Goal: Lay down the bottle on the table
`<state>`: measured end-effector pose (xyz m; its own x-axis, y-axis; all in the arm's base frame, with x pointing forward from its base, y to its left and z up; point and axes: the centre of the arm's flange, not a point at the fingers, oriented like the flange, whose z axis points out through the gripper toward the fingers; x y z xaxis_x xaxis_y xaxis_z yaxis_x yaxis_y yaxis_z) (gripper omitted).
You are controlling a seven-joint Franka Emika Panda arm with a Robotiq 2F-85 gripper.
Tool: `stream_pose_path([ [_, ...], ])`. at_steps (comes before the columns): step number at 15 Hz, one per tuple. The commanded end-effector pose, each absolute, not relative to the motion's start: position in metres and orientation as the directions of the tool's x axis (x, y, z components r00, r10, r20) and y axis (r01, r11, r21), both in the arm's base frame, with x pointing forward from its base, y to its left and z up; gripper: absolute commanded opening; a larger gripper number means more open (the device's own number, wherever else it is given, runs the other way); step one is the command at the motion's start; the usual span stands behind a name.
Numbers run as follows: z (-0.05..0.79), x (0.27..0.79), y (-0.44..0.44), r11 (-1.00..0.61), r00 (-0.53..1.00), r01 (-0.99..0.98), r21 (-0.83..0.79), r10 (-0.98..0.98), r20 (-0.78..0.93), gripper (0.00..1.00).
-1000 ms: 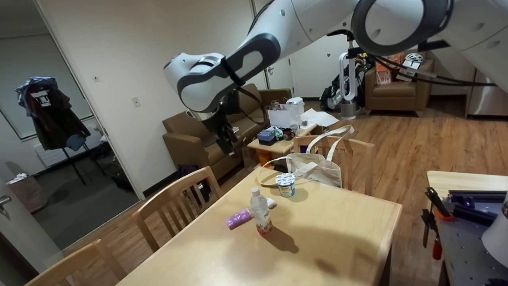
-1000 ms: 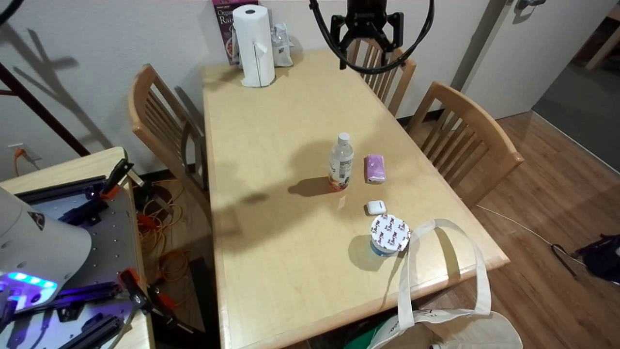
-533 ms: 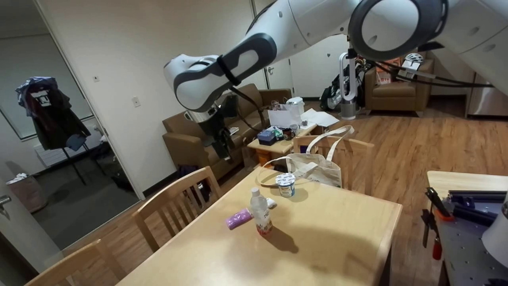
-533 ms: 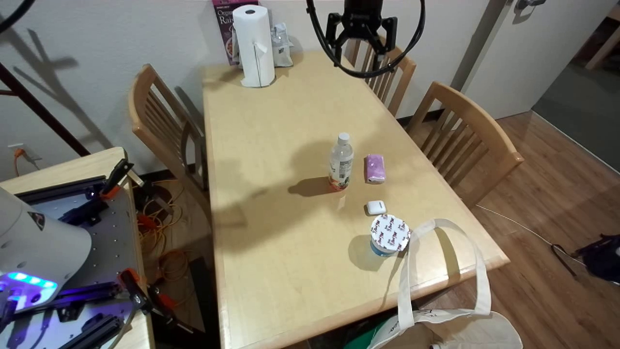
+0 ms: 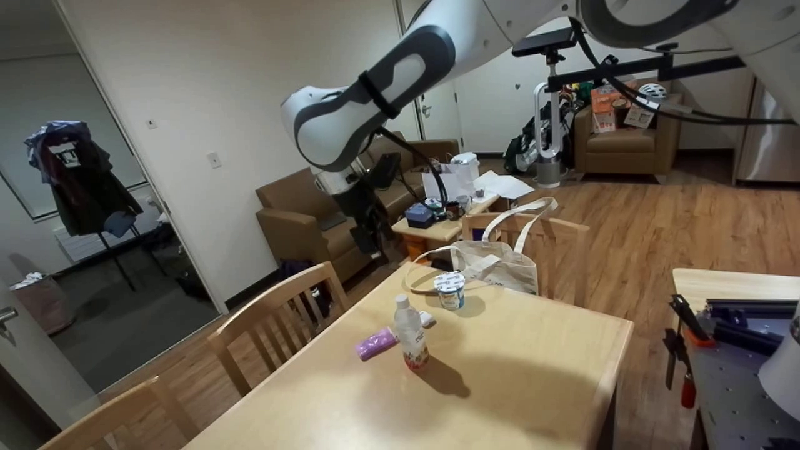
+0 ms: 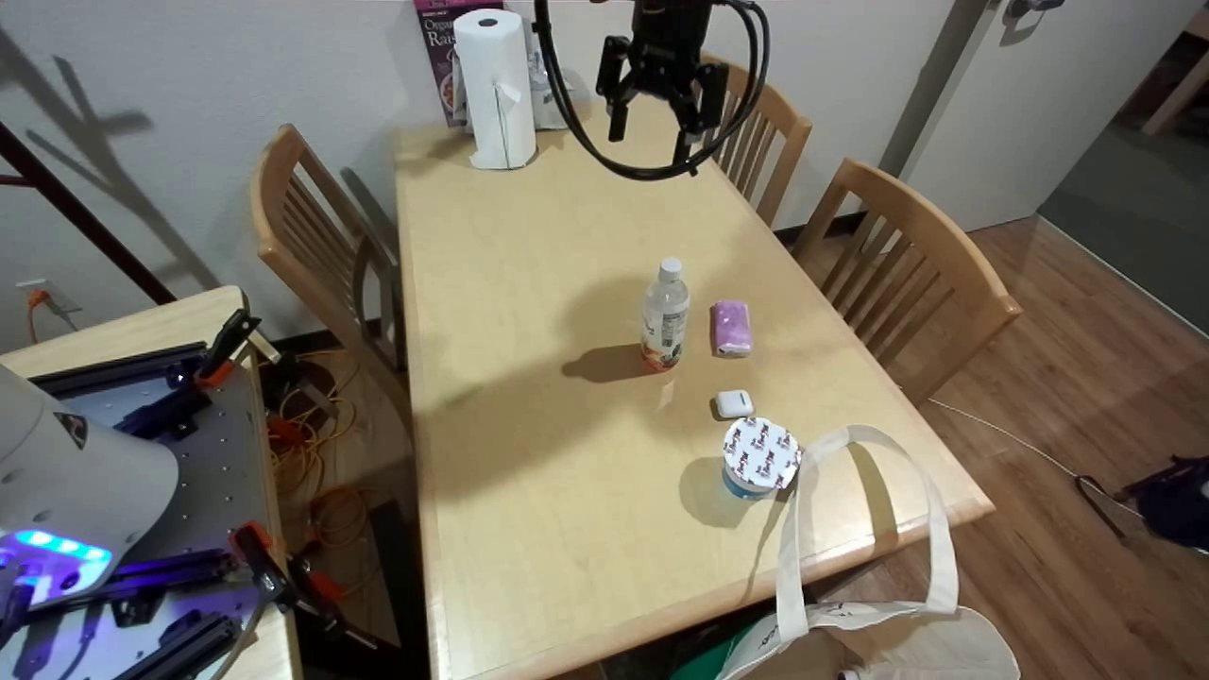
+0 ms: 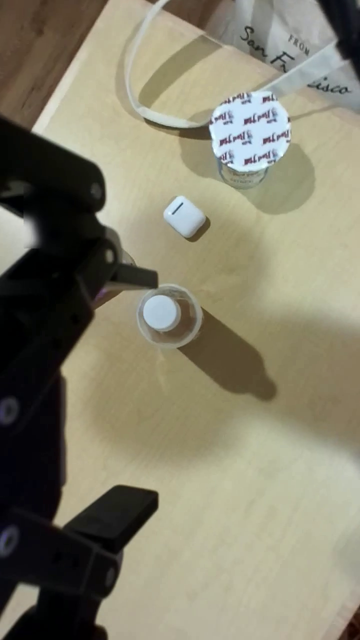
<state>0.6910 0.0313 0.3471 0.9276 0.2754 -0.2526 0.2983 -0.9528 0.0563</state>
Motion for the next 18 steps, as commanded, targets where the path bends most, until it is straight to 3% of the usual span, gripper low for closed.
stream_pose_path([
  [1, 0.342, 0.668, 0.031, -0.99, 0.978, 0.138, -0.006, 0.137, -0.159, 1.0],
  [4, 0.338, 0.678, 0.033, -1.0, 0.998, 0.007, -0.003, 0.008, -0.064, 1.0],
  [6, 0.354, 0.649, 0.043, -0.997, 0.975, 0.062, 0.039, 0.052, -0.218, 1.0],
  [7, 0.334, 0.685, 0.033, -0.998, 0.987, 0.056, 0.01, 0.054, -0.15, 1.0],
  [10, 0.341, 0.687, 0.05, -1.0, 0.999, -0.001, -0.029, 0.001, -0.046, 1.0],
  [13, 0.331, 0.734, 0.054, -0.991, 0.992, -0.114, -0.073, -0.117, 0.038, 1.0],
  [18, 0.294, 0.78, 0.009, -0.961, 0.961, -0.276, 0.001, -0.276, 0.022, 1.0],
])
